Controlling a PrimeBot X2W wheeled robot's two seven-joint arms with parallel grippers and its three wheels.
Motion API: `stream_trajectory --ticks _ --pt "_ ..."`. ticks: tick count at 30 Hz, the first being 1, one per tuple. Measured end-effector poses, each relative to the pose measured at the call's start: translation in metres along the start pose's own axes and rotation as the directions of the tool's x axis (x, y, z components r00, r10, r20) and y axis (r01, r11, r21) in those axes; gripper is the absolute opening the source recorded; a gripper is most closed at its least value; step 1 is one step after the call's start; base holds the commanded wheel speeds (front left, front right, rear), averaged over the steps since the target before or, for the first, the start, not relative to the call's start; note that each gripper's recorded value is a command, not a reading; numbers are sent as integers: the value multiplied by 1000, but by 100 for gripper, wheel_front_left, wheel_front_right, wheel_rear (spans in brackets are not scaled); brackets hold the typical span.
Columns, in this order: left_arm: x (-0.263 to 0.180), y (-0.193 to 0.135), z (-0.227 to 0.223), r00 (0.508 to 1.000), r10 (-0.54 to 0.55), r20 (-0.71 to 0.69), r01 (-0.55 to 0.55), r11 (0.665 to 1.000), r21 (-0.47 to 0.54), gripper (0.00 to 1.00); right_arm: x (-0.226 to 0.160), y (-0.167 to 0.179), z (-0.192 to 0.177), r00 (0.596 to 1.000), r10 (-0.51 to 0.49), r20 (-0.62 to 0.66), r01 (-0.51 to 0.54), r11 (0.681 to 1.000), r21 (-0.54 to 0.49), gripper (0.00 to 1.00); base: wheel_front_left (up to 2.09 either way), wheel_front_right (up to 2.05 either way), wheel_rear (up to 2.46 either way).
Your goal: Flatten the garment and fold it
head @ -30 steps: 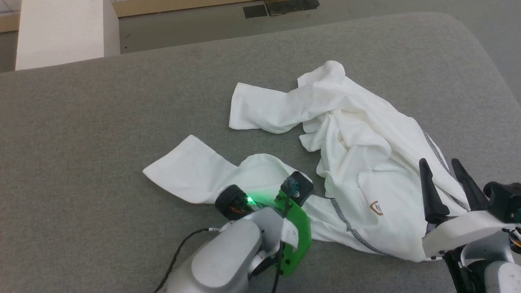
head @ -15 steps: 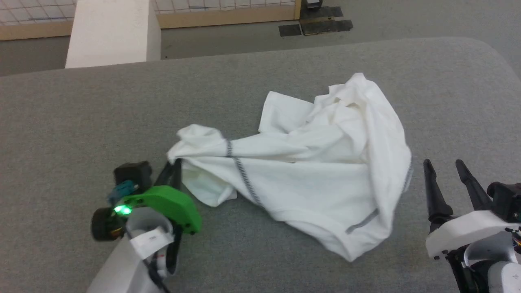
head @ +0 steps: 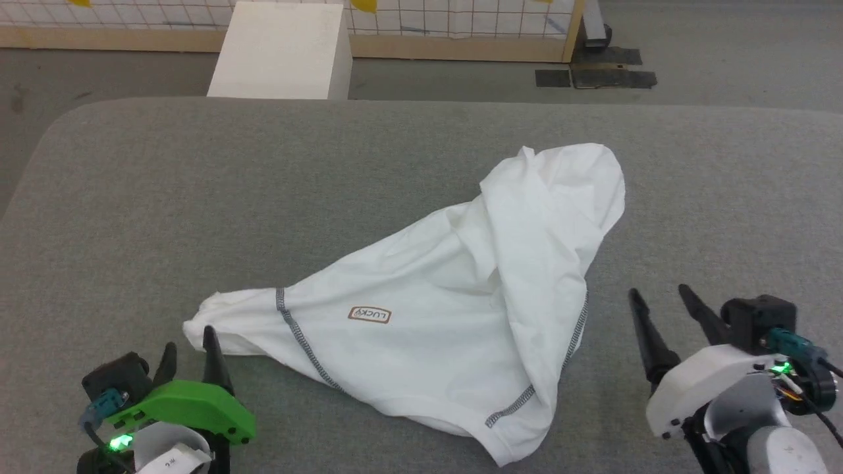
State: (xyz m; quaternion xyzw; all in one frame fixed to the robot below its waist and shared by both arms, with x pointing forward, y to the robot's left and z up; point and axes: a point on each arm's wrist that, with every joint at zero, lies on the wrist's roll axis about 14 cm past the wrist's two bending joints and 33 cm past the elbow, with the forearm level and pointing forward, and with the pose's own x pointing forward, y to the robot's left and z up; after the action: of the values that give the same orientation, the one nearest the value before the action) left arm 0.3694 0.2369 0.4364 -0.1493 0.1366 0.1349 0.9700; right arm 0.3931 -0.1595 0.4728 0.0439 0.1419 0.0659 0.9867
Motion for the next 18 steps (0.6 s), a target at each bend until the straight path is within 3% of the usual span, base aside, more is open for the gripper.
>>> stream_trajectory --ticks 4,8,12,18 --pt "-5 2 20 991 0 132 6 999 -49 100 13 34 -10 993 100 -65 -101 995 -17 100 0 0 0" --pt "-9 3 32 979 -4 202 10 1000 -28 100 26 59 -27 970 171 -173 -177 984 -24 100 0 0 0" --pt "-12 -3 59 951 -16 308 19 1000 -8 100 42 75 -40 941 213 -264 -226 974 -18 100 0 0 0" --pt "-12 -7 57 947 -21 322 21 1000 2 100 80 86 -34 923 232 -306 -249 968 -19 100 0 0 0"
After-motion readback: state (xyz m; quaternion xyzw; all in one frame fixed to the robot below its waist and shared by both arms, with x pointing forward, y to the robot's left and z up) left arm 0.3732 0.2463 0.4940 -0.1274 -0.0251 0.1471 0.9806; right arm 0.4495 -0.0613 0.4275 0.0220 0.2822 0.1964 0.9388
